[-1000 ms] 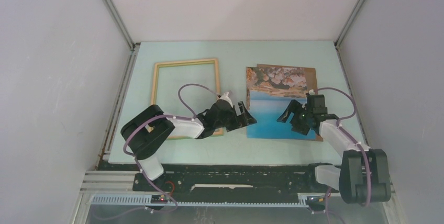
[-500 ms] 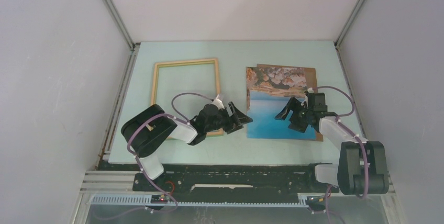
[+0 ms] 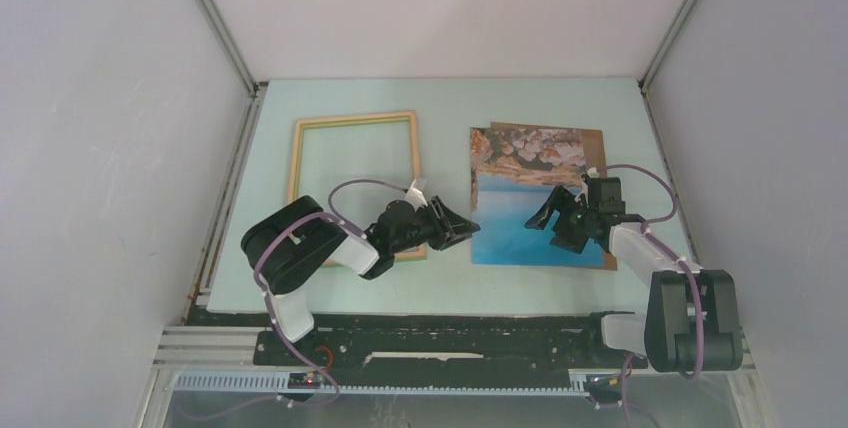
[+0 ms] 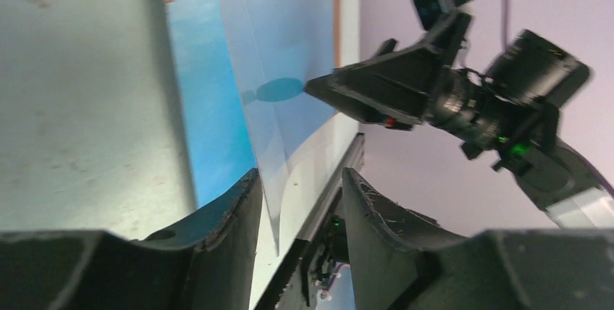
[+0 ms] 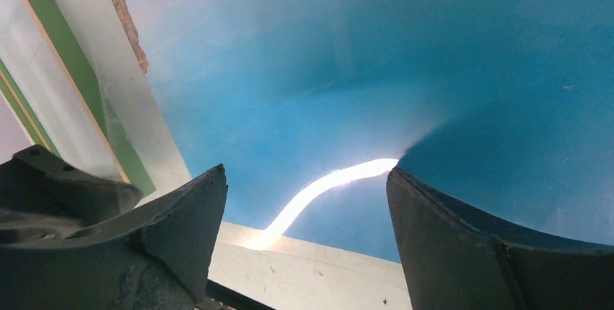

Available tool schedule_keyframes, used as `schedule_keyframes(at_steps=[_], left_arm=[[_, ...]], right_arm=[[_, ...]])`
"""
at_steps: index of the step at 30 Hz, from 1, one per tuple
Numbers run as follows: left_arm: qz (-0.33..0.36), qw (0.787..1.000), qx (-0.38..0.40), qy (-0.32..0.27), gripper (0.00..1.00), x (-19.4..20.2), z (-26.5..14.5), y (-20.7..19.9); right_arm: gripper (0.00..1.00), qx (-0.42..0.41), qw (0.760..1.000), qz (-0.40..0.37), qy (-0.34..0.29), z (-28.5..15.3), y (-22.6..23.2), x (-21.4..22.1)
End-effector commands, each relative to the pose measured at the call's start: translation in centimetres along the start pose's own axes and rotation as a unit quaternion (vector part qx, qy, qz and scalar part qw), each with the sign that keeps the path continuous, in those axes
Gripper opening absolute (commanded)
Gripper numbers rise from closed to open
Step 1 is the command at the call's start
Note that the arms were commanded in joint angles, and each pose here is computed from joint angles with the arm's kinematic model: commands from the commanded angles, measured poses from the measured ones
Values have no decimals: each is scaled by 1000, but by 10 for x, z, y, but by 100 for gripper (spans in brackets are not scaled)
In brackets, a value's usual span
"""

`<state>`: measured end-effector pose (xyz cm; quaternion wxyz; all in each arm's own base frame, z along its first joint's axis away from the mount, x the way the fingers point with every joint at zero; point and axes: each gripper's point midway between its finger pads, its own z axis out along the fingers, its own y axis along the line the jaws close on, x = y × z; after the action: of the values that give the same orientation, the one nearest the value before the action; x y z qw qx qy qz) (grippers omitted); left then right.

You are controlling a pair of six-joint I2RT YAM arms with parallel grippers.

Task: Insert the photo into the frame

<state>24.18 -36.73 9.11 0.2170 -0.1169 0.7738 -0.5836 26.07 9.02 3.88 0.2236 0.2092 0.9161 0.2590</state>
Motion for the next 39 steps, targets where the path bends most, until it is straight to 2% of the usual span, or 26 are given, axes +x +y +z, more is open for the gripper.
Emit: schedule_keyframes(at_steps=[1, 7, 12, 16, 23, 28, 32, 37, 39], left_arm=[[19, 1000, -21, -14, 46, -11, 15, 2], [56, 996, -60, -19, 41, -20, 22, 7], [60, 996, -58, -11, 30, -21, 30, 4], [61, 996, -61, -10, 28, -25, 34, 5], [89, 992, -89, -14, 3, -39, 28, 10], [167, 976, -138, -34, 0, -57, -1, 8], [191, 965, -176, -29, 0, -68, -30, 13], [197, 949, -235, -76, 0, -93, -95, 24], [196, 934, -286, -90, 0, -101, -129, 38]], right_arm=[[89, 21, 1000, -1, 4, 0, -8, 3], [89, 20, 1000, -3, 2, -1, -8, 3], [89, 19, 1000, -6, -1, -2, -7, 3], [89, 18, 1000, -8, -1, -2, -6, 4], [89, 9, 1000, -27, -4, -4, 1, 6], [89, -20, 997, -77, -9, -7, 22, 13], [89, -26, 996, -87, -19, -18, 30, 15], [90, -49, 992, -110, -45, -40, 52, 9], [91, -43, 991, -116, -53, -44, 55, 5]])
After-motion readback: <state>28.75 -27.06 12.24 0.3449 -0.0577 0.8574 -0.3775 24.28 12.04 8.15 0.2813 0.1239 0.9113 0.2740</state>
